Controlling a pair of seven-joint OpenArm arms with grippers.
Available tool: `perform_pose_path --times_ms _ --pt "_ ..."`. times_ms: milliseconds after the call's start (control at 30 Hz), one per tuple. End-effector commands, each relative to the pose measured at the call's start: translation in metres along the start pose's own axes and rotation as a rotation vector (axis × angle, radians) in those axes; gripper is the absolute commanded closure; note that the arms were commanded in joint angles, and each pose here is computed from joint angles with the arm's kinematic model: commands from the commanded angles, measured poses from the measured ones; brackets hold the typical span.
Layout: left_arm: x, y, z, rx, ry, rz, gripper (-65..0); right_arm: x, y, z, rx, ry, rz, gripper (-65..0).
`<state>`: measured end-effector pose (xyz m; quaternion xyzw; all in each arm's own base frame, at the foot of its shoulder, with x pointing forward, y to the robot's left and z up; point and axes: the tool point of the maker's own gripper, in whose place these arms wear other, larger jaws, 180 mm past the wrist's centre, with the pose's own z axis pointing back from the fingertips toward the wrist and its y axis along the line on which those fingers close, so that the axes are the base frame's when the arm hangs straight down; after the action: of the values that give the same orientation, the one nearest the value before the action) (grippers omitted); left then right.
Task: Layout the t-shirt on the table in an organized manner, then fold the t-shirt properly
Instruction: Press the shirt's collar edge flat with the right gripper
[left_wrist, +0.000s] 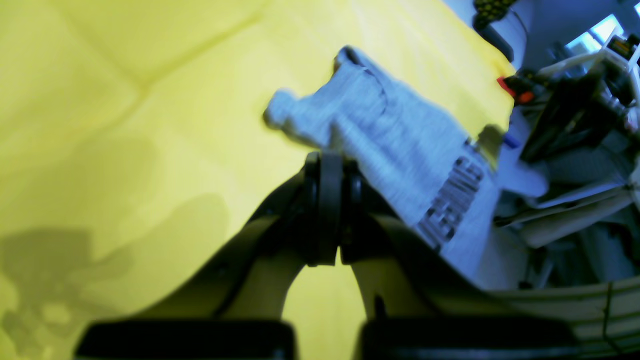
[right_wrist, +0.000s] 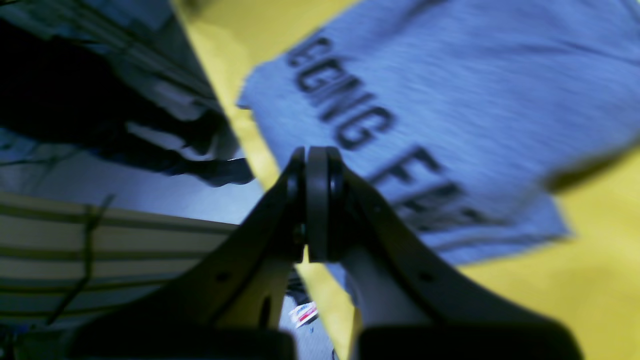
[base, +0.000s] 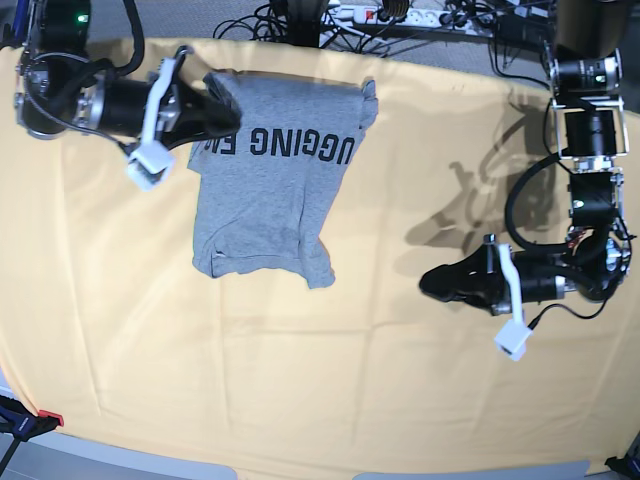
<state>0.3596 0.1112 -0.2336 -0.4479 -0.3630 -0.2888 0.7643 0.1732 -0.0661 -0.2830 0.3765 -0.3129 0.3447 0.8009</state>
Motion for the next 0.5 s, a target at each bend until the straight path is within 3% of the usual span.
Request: perform_pose_path --times_ms 0,133,333,467 --pt "0.022 -0.005 0.004 -0.011 -0.051 -0.044 0.0 0.004 0.005 -0.002 0.013 -0.001 0.030 0.0" --pt "0.023 -0.011 -0.008 -0.045 -0.070 -0.035 0.0 -0.021 0.007 -0.020 -0.005 0.126 0.064 0.0" --pt "0.023 -0.015 -0.015 -0.063 -0.080 -0.030 0.0 -0.054 -0.030 -0.022 -0.217 0.303 0.152 0.0" --pt "0.021 -0.013 -0.015 -0.053 -0.070 -0.032 0.0 -0.065 -0.054 -0.011 -0.367 0.369 0.091 0.0"
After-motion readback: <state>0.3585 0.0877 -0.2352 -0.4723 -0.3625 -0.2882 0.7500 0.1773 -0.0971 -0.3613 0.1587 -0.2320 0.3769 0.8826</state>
